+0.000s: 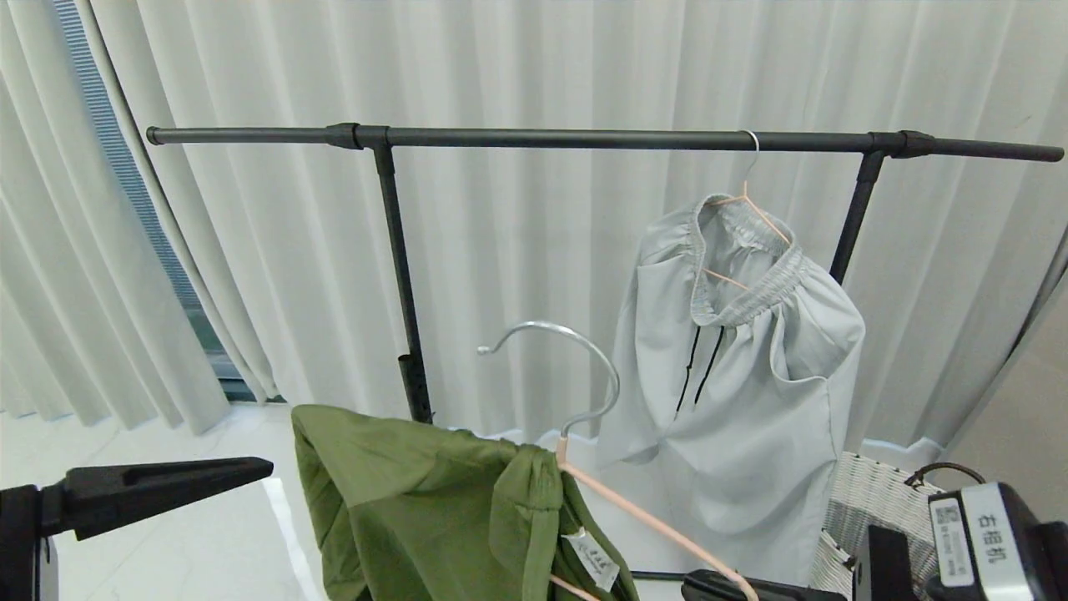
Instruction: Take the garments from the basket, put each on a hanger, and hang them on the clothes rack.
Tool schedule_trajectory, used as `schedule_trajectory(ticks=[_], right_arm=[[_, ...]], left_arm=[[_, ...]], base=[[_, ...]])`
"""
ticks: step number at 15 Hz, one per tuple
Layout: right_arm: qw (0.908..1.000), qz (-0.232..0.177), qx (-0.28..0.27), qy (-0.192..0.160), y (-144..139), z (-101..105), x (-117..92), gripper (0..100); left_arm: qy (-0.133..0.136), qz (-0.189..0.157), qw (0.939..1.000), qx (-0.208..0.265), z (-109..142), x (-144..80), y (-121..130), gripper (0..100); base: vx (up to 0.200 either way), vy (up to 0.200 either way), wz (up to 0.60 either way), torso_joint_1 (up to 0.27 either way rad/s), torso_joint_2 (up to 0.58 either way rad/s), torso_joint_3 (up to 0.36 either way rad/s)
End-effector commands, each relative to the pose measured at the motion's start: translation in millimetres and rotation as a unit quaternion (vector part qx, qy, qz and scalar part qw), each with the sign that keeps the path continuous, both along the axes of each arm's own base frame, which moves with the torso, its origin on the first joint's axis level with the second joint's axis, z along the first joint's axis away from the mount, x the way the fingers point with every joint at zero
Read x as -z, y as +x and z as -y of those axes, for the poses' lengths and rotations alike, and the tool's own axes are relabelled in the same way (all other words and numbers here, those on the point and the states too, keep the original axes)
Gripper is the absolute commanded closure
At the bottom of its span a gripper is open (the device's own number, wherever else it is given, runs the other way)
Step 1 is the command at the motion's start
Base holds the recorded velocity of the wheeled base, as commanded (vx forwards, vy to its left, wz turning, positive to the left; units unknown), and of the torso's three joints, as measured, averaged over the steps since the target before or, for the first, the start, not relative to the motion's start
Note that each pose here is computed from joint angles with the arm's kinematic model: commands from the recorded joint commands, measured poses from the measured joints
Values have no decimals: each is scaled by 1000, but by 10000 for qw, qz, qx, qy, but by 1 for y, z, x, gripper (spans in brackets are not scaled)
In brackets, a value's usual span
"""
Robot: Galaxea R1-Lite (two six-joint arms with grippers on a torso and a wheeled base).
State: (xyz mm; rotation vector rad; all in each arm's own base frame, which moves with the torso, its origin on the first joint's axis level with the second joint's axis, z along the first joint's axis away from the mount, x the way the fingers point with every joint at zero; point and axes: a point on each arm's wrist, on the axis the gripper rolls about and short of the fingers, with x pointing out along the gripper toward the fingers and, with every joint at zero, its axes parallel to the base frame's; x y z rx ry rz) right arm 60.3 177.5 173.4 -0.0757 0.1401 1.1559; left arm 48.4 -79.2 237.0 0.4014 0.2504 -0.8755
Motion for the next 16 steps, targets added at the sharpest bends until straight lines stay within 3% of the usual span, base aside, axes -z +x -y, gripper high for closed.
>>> schedule_trajectory(ticks=[1,6,9,12,16], right_arm=[[9999,13,-114,-121,-2,4,6,100],[9958,45,-798,-456,-15,11,22,100],[9937,30,-997,-503,-21,8,24,100],[9914,9,-1180,-558,-25,5,27,100],[9899,-8,-1293,-574,-27,4,27,100]], left_arm=[[143,-36,9997,195,1,7,-1,0],[214,-203,9966,766,6,11,0,0],[618,-546,9886,1256,18,29,4,0],[981,-839,9832,1292,34,41,12,0],[1153,-964,9802,1286,40,47,16,0]], base=[[0,0,0,0,0,0],[0,0,0,0,0,0],[0,0,0,0,0,0],[0,0,0,0,0,0],[0,0,0,0,0,0]])
